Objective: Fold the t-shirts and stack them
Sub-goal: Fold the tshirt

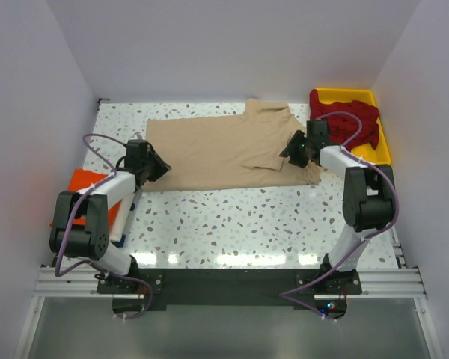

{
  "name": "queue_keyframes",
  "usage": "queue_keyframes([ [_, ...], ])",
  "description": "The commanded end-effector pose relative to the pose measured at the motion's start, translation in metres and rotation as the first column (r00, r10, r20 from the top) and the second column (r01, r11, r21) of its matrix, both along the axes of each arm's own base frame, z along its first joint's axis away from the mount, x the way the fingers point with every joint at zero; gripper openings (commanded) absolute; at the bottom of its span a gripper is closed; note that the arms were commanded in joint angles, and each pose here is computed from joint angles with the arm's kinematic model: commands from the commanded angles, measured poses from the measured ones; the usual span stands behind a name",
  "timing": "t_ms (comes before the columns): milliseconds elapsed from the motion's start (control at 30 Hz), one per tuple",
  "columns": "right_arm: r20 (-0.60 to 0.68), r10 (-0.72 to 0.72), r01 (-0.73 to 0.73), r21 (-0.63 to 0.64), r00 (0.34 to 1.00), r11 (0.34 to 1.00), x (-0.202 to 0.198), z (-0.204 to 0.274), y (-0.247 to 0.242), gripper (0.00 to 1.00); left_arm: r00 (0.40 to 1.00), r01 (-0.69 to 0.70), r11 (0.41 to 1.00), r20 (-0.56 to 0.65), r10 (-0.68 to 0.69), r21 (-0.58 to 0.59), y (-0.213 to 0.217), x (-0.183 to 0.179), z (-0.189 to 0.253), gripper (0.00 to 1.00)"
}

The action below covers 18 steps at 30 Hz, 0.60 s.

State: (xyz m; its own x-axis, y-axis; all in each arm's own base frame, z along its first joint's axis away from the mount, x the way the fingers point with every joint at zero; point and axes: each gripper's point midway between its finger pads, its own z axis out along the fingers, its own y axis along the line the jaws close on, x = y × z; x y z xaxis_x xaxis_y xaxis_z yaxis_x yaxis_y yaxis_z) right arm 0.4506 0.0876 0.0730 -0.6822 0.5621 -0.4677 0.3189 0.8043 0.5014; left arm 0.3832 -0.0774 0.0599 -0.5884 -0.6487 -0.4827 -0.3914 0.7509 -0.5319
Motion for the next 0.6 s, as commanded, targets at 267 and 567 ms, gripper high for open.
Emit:
queue_keyframes([
  [267, -0.027, 0.057, -0.058, -0.042, 0.998, 0.997, -0.011, -0.027, 0.025, 0.41, 0.999, 0.0, 1.0, 0.046, 0.0, -0.01, -0.001, 0.0, 0.012, 0.36],
  [567, -0.048, 0.039, -0.042, -0.059, 0.998, 0.997, -0.019, -0.038, 0.02, 0.4, 0.999, 0.005, 1.0, 0.05, -0.004, -0.003, 0.0, -0.001, 0.014, 0.36],
])
